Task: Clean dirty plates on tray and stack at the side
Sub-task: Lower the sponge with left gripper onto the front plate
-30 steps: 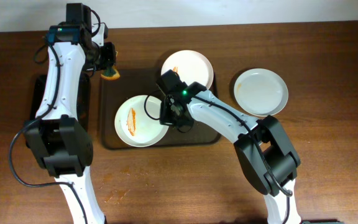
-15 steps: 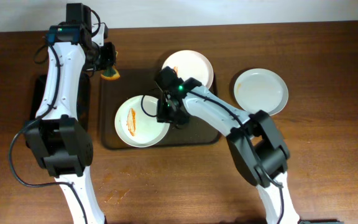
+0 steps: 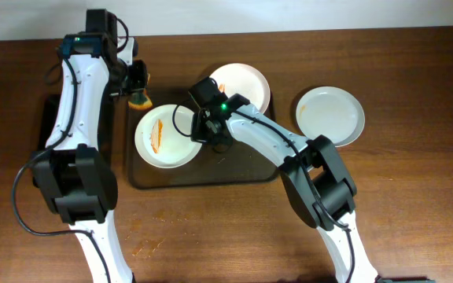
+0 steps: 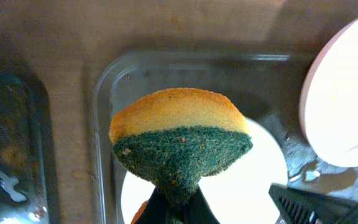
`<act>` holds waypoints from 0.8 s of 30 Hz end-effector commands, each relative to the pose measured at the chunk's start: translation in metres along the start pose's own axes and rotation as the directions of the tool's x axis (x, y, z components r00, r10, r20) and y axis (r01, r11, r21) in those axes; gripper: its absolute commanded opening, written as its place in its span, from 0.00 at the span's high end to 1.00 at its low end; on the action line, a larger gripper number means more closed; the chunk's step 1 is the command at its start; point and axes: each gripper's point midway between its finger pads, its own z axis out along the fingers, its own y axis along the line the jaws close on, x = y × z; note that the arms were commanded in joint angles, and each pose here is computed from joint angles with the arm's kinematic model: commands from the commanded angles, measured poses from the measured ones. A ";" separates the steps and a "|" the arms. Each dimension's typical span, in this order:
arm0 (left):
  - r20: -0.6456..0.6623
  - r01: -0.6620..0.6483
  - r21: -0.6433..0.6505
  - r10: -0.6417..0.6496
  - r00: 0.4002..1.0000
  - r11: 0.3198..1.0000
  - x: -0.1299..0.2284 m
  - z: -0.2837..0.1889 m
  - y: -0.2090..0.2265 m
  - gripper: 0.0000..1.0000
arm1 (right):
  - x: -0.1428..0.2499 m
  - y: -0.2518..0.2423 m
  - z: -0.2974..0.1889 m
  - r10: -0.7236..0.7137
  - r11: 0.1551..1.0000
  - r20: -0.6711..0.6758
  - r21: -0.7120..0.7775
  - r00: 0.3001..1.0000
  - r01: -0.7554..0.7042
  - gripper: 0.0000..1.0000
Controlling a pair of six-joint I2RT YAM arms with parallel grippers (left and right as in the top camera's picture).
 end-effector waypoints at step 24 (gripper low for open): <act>-0.081 -0.087 -0.154 0.075 0.994 0.984 0.088 0.140 0.027 0.99 | -0.003 0.000 0.010 0.012 1.000 -0.010 -0.013 1.000 -0.012 0.96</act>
